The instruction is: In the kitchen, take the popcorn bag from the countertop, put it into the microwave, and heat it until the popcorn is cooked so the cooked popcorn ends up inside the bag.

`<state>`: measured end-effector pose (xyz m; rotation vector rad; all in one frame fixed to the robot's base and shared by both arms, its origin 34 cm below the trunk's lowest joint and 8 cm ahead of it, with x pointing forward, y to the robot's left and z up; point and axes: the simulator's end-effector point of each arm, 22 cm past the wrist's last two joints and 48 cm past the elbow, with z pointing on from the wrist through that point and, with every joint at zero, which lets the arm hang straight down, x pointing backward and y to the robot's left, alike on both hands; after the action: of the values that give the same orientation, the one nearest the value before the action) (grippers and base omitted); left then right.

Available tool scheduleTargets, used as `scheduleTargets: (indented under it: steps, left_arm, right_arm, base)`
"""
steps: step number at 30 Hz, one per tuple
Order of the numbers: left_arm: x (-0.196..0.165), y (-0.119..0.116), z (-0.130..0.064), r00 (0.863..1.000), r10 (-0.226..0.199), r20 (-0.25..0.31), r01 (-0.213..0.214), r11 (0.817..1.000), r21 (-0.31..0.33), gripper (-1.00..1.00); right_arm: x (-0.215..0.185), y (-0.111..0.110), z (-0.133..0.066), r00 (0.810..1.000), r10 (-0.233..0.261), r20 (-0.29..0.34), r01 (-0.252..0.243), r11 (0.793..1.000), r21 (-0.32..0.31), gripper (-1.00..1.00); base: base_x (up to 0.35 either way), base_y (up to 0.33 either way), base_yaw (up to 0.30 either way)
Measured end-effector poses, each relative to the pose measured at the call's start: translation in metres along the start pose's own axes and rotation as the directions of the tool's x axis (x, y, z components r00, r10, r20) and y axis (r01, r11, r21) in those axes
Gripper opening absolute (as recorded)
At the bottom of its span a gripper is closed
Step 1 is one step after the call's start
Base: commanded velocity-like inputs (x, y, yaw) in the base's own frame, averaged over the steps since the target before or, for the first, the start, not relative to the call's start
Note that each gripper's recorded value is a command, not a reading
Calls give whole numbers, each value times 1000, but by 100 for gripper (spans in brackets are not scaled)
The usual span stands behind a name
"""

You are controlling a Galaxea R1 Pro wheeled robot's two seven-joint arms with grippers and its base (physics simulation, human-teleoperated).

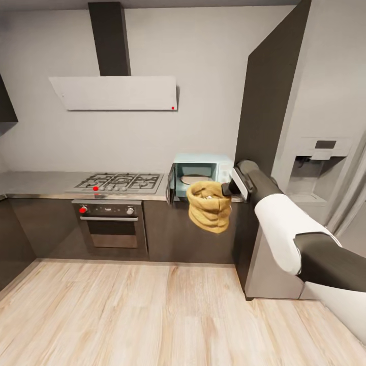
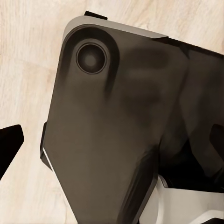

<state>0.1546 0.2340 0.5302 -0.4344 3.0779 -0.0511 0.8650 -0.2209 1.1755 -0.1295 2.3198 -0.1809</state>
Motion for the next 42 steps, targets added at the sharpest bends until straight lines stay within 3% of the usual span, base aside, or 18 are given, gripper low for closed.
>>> scheduleTargets:
  steps: [15,21,42]
  left_arm:
    - [0,0,0,1000,-2,0,2,1000,0,100]
    - [0,0,0,1000,-3,0,3,1000,0,100]
    - [0,2,0,1000,0,-2,0,1000,-2,100]
  right_arm:
    - [-8,3,-5,1000,-2,-6,2,1000,-14,-100]
    - [-11,24,-9,1000,-18,1,18,999,-37,-100]
    - [-11,18,-9,1000,-15,0,15,1000,-25,-100]
  base:
    - [0,0,0]
    - [36,0,0]
    - [315,0,0]
